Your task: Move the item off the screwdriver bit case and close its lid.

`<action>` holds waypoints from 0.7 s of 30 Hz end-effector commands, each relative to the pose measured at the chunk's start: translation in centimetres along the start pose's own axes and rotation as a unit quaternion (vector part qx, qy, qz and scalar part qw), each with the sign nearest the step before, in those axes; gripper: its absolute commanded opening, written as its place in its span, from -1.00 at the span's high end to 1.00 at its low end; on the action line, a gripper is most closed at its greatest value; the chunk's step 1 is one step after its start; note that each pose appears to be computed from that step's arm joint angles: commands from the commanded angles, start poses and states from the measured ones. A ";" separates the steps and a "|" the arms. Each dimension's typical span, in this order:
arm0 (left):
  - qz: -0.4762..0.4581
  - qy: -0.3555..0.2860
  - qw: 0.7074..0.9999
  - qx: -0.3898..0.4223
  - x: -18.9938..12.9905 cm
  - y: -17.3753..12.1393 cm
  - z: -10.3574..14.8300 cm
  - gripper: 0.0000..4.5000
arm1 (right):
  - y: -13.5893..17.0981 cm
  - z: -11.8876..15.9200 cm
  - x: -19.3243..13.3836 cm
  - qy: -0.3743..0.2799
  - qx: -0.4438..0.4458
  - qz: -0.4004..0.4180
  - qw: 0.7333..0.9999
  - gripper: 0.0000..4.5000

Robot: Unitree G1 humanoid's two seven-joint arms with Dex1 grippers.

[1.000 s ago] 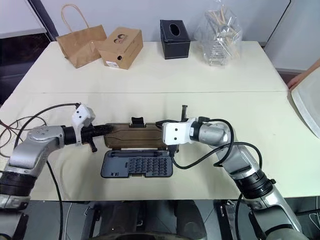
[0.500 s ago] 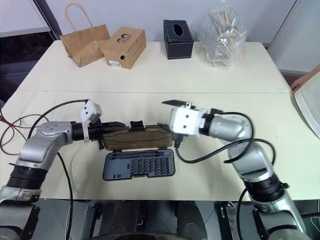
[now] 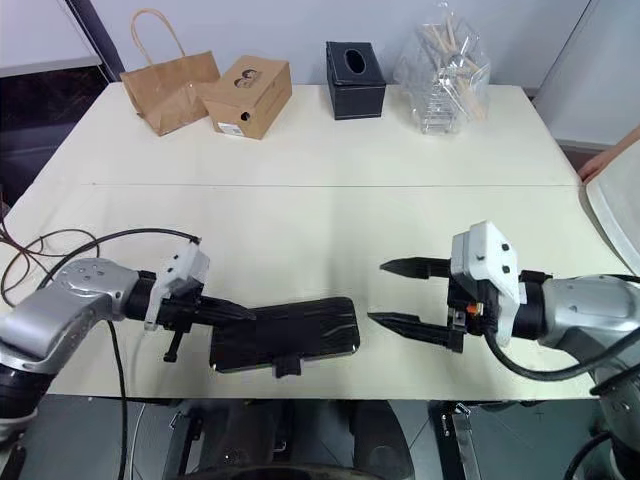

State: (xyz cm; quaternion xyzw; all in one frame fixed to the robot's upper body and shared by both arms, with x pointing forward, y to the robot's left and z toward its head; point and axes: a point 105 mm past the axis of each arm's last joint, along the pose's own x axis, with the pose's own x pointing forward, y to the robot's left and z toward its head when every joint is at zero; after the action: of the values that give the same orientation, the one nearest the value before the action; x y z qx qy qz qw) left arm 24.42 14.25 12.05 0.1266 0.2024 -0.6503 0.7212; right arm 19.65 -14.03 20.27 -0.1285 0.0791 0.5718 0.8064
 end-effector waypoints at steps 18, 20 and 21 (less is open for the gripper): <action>-0.074 0.061 0.990 0.102 3.9 2.6 -0.4 1.00 | 6.8 -8.8 11.6 0.055 -0.062 0.098 0.992 0.98; -0.089 0.061 0.988 0.107 4.8 2.5 -0.3 1.00 | 6.1 -9.1 12.7 0.064 -0.103 0.067 0.990 0.98; -0.096 0.062 0.988 0.108 5.2 2.4 -0.3 1.00 | 5.6 -9.2 13.0 0.069 -0.124 0.049 0.989 0.98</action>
State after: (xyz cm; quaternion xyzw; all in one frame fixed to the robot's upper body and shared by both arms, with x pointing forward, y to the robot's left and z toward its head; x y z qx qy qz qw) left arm 27.89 10.52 10.80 0.2186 0.1611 -0.7112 0.6485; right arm 18.23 -3.59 7.04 -0.2273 0.0975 0.6246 0.7407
